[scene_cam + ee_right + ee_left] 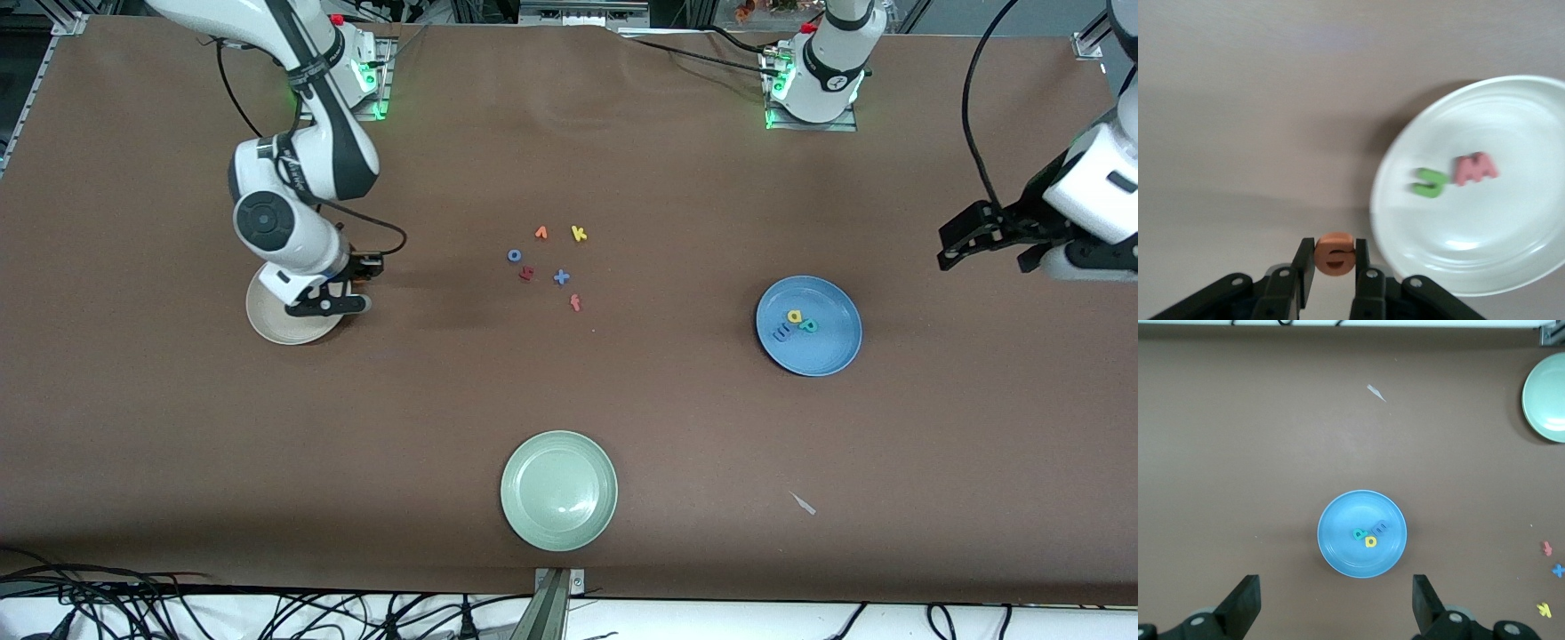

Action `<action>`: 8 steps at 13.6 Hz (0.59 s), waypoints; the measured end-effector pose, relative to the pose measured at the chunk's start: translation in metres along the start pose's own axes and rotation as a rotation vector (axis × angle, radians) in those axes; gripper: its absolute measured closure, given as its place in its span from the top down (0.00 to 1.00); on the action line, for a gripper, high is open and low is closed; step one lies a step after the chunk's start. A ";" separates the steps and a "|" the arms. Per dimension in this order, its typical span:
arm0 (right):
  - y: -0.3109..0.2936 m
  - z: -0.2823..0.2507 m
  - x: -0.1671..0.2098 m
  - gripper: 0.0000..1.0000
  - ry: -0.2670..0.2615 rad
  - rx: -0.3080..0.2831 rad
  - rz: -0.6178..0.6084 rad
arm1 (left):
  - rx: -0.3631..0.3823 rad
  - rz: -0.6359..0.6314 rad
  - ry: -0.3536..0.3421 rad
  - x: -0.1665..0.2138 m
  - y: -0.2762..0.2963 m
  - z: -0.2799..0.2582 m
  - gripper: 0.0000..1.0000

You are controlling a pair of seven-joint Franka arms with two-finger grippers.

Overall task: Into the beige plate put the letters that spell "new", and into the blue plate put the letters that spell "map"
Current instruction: 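Return the left arm to rest while the right gripper carries the 6, then lower the orange 6 onto the white plate and open the right gripper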

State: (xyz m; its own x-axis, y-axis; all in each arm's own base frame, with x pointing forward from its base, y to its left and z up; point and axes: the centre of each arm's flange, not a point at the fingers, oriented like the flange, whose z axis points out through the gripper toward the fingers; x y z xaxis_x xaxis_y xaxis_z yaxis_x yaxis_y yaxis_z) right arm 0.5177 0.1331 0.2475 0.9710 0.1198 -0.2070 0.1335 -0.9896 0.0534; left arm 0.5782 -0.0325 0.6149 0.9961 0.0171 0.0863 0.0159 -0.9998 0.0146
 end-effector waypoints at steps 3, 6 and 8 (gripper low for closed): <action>0.040 0.007 0.001 0.29 -0.020 -0.006 -0.027 | 0.005 -0.023 -0.016 -0.013 -0.015 0.004 1.00; 0.059 0.012 0.002 0.35 -0.031 -0.010 -0.013 | 0.007 -0.025 -0.047 -0.018 -0.016 0.011 1.00; 0.060 0.009 0.004 0.55 -0.027 -0.010 -0.012 | 0.008 -0.024 -0.055 -0.019 -0.015 0.012 1.00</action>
State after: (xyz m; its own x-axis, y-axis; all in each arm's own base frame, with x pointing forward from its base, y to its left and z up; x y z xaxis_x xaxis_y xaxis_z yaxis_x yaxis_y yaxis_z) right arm 0.5276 0.0739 0.2412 0.9636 0.1293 -0.2339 0.1471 -0.9873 0.0602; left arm 0.5605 -0.0177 0.6010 0.9987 0.0402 0.0308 0.0400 -0.9992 0.0081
